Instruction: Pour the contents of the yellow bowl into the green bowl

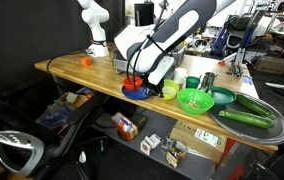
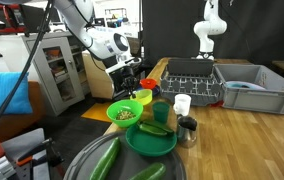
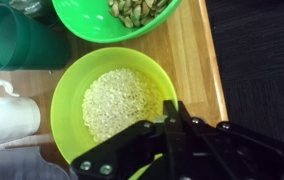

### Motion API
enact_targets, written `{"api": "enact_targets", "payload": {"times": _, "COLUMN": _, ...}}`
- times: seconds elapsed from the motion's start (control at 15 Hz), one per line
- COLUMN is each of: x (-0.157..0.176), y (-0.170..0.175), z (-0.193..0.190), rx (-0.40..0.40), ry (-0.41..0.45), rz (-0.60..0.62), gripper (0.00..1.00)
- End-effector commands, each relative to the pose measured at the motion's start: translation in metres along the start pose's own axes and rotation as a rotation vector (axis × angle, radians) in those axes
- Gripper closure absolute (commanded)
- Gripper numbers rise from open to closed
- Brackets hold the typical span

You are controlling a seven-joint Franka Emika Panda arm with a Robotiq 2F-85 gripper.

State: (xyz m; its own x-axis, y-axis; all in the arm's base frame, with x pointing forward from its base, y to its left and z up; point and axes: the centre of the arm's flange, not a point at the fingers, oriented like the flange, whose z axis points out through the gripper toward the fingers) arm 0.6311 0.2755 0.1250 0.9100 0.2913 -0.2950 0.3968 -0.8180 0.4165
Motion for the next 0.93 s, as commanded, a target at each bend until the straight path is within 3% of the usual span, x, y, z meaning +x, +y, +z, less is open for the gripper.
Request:
{"api": "enact_targets", "payload": {"times": 0.0, "x": -0.009, "y": 0.015, "z": -0.02, "rx": 0.021, "ry": 0.038, "rz": 0.002, "gripper": 0.99}}
{"api": "enact_targets", "payload": {"times": 0.4, "x": -0.023, "y": 0.05, "z": -0.062, "rx": 0.19, "ry": 0.208, "rz": 0.019, "gripper": 0.99}}
{"api": "enact_targets", "payload": {"times": 0.87, "x": -0.054, "y": 0.106, "z": -0.055, "rx": 0.305, "ry": 0.307, "rz": -0.04, "gripper": 0.99}}
